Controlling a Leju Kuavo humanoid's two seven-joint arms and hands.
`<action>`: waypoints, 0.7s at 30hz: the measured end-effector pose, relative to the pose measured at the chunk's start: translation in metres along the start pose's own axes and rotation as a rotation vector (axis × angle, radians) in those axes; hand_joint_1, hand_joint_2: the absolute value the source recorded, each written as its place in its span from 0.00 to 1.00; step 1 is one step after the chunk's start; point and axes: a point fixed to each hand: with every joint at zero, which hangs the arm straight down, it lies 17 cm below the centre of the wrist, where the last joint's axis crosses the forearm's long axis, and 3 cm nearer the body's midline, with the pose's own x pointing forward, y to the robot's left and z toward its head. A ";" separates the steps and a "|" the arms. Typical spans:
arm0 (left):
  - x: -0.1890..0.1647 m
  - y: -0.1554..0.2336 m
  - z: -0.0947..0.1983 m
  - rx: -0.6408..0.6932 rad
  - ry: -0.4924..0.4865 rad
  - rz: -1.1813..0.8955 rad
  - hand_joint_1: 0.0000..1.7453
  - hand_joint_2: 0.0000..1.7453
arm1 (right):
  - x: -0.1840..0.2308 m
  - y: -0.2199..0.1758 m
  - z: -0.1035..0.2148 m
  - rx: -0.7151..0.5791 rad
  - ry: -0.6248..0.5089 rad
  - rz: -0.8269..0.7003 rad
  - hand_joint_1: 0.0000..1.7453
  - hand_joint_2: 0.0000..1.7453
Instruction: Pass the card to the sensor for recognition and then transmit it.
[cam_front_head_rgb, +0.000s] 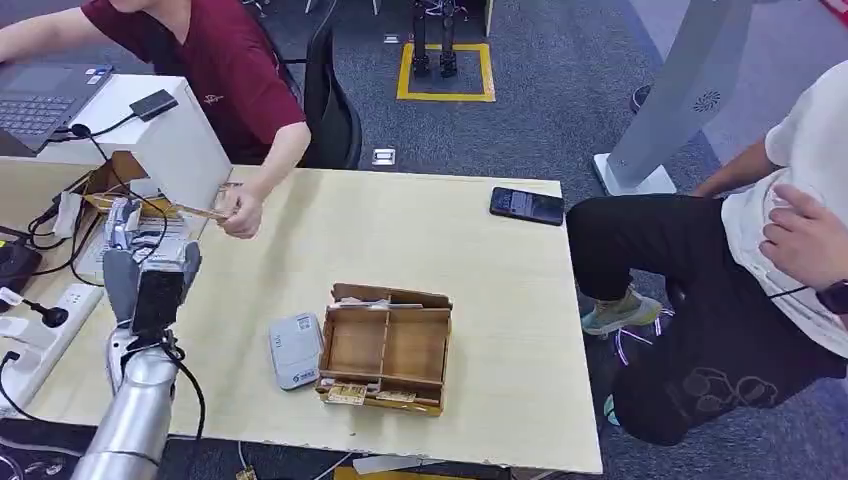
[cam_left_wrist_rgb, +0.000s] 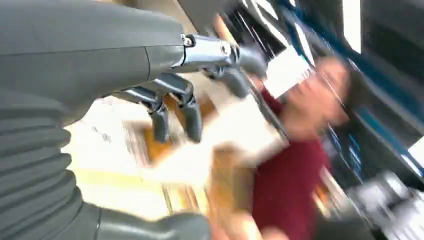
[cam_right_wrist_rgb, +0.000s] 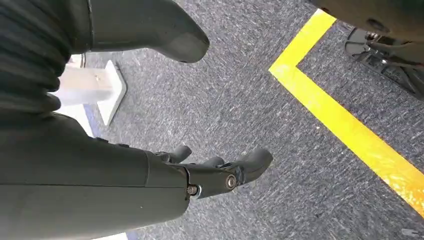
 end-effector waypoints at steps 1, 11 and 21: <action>0.008 -0.007 0.006 -0.027 -0.019 0.016 0.00 1.00 | 0.000 0.001 0.000 0.001 0.000 -0.002 0.00 1.00; 0.104 -0.069 0.081 -0.329 -0.361 -0.004 0.00 1.00 | -0.003 0.005 0.001 0.015 0.007 -0.021 0.00 1.00; 0.171 -0.101 0.164 -0.547 -0.501 0.175 0.00 1.00 | -0.004 0.003 0.001 0.007 0.009 -0.048 0.00 1.00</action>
